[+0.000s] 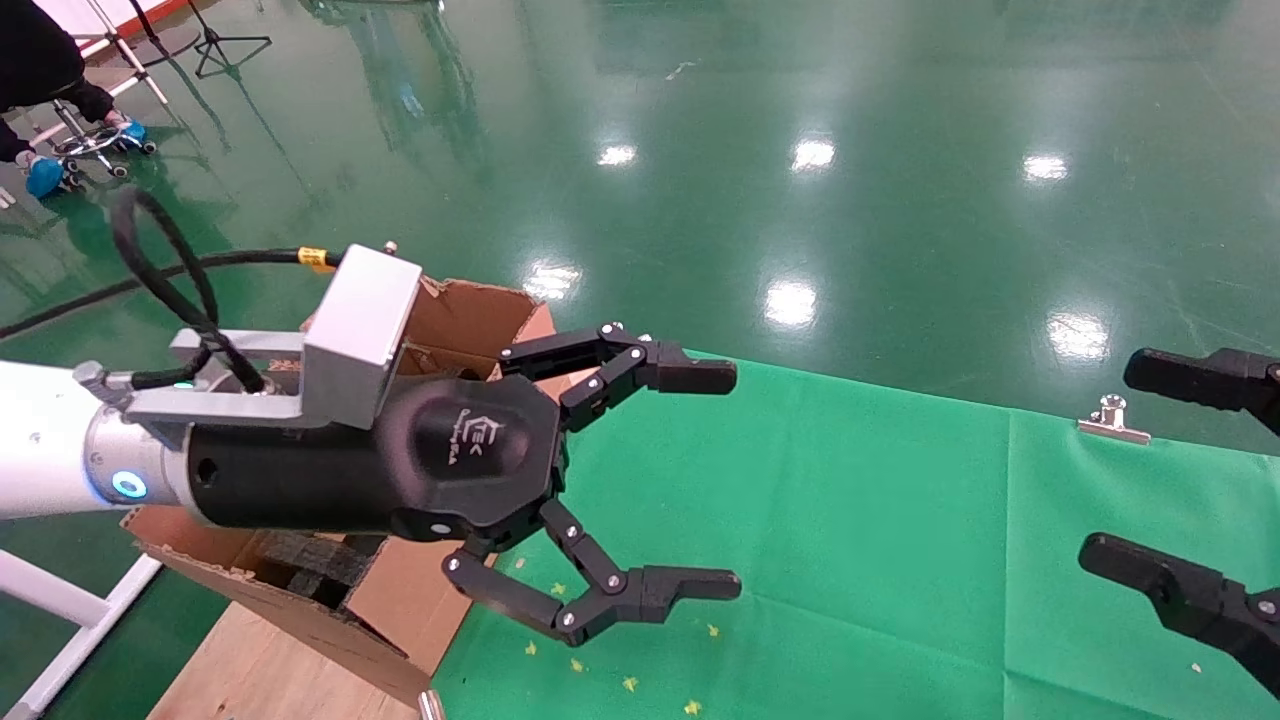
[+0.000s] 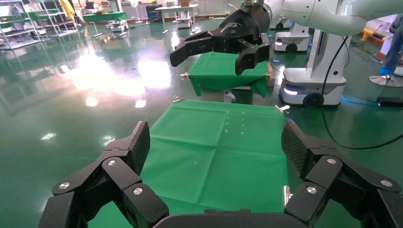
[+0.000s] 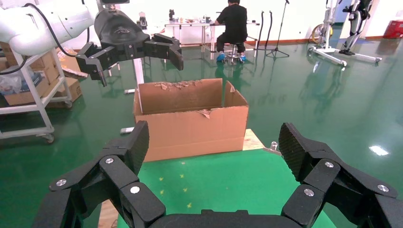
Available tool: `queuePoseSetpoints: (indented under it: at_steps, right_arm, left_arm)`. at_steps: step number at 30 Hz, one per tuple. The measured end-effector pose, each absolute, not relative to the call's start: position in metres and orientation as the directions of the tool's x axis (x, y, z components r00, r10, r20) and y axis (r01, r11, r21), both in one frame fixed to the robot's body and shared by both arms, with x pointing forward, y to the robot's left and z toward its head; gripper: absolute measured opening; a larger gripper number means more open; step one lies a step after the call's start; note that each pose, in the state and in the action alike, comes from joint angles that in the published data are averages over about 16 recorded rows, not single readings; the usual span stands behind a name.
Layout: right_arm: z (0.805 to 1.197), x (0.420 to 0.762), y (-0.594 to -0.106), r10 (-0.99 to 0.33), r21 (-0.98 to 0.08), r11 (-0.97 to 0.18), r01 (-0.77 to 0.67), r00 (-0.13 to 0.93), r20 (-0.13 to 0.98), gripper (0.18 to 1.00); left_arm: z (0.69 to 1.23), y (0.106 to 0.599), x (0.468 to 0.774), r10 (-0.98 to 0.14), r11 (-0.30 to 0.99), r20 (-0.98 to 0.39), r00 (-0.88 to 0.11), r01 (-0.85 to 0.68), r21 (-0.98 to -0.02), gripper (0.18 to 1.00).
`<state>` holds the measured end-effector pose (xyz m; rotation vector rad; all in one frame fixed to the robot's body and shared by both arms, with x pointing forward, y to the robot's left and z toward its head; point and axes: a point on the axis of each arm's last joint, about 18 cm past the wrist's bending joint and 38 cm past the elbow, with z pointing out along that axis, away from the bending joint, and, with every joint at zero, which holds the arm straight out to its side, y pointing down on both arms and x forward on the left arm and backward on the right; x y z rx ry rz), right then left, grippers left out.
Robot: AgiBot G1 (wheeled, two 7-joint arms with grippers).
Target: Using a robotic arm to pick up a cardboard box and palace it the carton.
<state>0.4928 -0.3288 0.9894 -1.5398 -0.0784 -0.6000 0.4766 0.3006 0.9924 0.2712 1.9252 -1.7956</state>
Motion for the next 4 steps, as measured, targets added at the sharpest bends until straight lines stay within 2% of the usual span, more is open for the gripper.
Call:
queuePoseSetpoints:
  at_steps: [4]
  right_arm:
    - [0.9894, 0.4928, -0.3288, -0.314, -0.909, -0.081, 0.409, 0.855, 0.413, 1.001]
  left_arm:
    - [0.9924, 0.3006, 0.4766, -0.182, 0.115, -0.476, -0.860, 0.462, -0.879, 1.001]
